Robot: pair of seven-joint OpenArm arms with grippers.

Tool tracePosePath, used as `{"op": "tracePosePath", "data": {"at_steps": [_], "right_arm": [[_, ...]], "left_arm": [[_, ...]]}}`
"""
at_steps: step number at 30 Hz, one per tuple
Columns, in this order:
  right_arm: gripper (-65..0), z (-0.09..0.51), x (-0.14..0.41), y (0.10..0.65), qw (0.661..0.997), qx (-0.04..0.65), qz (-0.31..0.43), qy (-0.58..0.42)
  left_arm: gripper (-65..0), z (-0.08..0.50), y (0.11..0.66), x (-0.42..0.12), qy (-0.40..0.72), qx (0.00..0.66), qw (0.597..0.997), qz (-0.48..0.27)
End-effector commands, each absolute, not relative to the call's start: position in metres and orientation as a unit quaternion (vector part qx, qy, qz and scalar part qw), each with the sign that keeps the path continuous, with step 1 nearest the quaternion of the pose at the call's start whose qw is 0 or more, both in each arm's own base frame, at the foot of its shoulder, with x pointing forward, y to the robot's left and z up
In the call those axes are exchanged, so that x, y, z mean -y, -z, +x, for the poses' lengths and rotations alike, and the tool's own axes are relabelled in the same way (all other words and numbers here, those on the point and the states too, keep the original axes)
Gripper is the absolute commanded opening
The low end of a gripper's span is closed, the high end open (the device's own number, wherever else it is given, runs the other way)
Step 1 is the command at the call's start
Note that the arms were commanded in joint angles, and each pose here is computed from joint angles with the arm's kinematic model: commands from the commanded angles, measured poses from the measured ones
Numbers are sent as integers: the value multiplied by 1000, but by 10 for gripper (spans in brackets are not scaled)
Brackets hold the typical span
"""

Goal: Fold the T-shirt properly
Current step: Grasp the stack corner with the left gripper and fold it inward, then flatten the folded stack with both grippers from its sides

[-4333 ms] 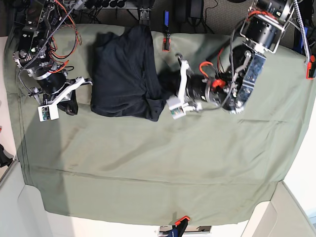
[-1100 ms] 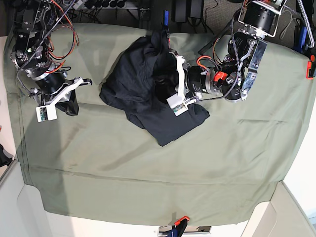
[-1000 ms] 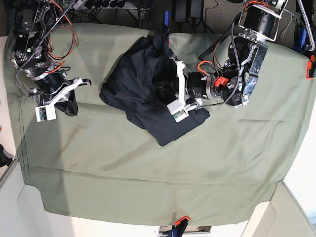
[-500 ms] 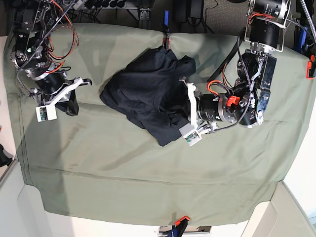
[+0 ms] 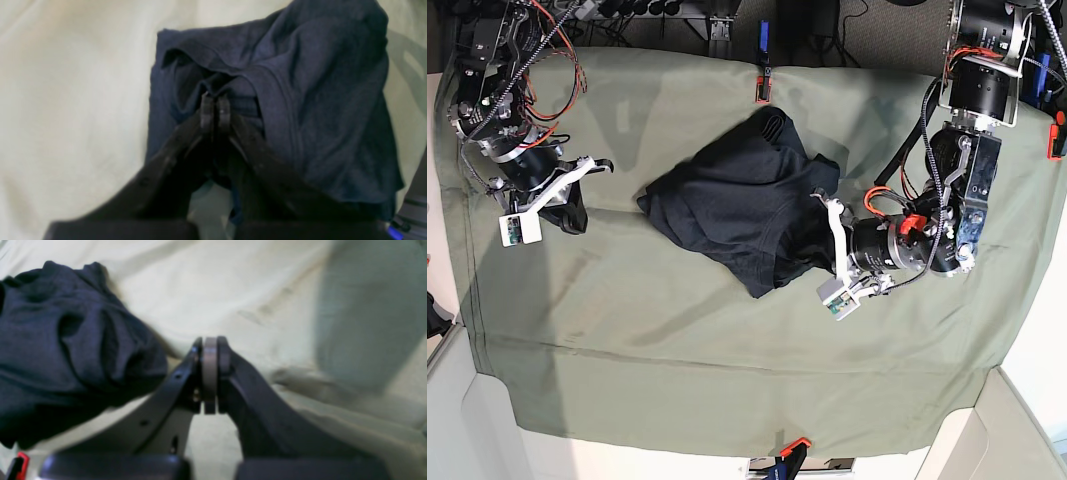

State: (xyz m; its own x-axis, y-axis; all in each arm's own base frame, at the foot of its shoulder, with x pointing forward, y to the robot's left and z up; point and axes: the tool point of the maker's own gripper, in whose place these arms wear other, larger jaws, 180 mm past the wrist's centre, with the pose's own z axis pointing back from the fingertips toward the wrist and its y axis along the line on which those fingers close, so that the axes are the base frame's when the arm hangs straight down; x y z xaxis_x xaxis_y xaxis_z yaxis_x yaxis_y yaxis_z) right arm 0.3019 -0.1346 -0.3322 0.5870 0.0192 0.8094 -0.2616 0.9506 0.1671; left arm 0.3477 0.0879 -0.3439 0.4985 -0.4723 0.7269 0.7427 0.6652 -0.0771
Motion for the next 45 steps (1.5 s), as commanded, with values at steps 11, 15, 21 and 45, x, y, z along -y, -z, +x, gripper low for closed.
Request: {"op": "tracePosePath", "data": {"at_steps": [11,15,21,45], "right_arm": [[-338,307,127,319,867,468,156,-74],[-338,307,127,319,867,468,156,-74],[-338,307,128,319,867,468,156,-74],[-650,354,137,336,866,471,154,-57]], "left_arm": [[-336,334,371,-81,358,300,855,-225],[-336,345,342,-86,321,338,845,-261],[-336,344,300,-104,290,370,832,-294],[-580,247,373,-100,274,294,869,-288]]}}
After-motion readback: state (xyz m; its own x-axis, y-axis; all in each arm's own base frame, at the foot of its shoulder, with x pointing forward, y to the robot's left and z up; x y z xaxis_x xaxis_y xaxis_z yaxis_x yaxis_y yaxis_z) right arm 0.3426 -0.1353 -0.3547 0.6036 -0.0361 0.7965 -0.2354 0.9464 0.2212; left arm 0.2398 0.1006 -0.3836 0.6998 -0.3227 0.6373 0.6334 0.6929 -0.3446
